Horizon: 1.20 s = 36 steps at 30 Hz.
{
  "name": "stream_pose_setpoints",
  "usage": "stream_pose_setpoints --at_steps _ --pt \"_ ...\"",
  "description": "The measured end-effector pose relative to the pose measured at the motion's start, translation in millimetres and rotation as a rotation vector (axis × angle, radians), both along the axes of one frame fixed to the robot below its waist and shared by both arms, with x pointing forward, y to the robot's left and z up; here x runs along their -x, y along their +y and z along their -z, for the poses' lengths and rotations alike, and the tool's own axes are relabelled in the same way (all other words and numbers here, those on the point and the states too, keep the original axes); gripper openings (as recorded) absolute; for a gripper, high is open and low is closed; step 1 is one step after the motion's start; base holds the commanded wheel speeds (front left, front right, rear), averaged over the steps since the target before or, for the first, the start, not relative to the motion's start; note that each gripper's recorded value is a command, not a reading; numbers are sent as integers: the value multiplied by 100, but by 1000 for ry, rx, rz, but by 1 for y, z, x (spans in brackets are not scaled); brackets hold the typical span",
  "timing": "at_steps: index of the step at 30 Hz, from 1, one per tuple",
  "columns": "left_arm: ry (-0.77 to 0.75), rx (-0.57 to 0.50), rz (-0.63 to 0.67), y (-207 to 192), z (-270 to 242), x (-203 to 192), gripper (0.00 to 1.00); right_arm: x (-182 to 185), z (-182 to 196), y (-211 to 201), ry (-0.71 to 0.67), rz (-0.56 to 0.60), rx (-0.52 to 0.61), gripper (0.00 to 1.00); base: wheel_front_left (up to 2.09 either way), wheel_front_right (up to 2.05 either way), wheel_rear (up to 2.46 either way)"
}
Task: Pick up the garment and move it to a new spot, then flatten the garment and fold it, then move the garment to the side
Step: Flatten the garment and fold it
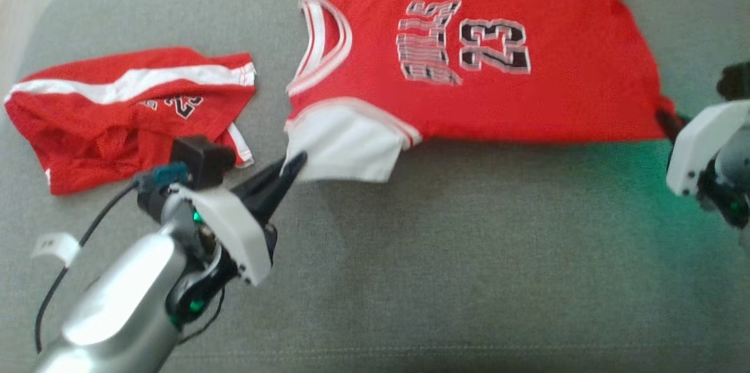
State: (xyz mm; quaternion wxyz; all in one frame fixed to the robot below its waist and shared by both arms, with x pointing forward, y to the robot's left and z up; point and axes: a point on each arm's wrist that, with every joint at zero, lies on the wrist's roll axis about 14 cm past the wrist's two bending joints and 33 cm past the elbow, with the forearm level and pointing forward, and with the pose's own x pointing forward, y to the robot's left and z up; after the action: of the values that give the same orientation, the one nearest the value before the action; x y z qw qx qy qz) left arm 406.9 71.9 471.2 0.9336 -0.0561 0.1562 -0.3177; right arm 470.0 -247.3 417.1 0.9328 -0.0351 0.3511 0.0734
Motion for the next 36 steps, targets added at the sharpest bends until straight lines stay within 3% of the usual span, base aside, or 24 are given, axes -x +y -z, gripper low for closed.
stream_pose_setpoints --at_steps 23,31,36 --pt "237 -67 260 -18 4 114 0 119 29 -13 364 5 -59 0 0 0 0" --pt "207 -70 235 -17 -3 91 0 104 19 -18 338 19 -79 0 0 0 0" --pt "162 -95 208 -10 -10 54 0 80 13 -22 317 35 -74 0 0 0 0"
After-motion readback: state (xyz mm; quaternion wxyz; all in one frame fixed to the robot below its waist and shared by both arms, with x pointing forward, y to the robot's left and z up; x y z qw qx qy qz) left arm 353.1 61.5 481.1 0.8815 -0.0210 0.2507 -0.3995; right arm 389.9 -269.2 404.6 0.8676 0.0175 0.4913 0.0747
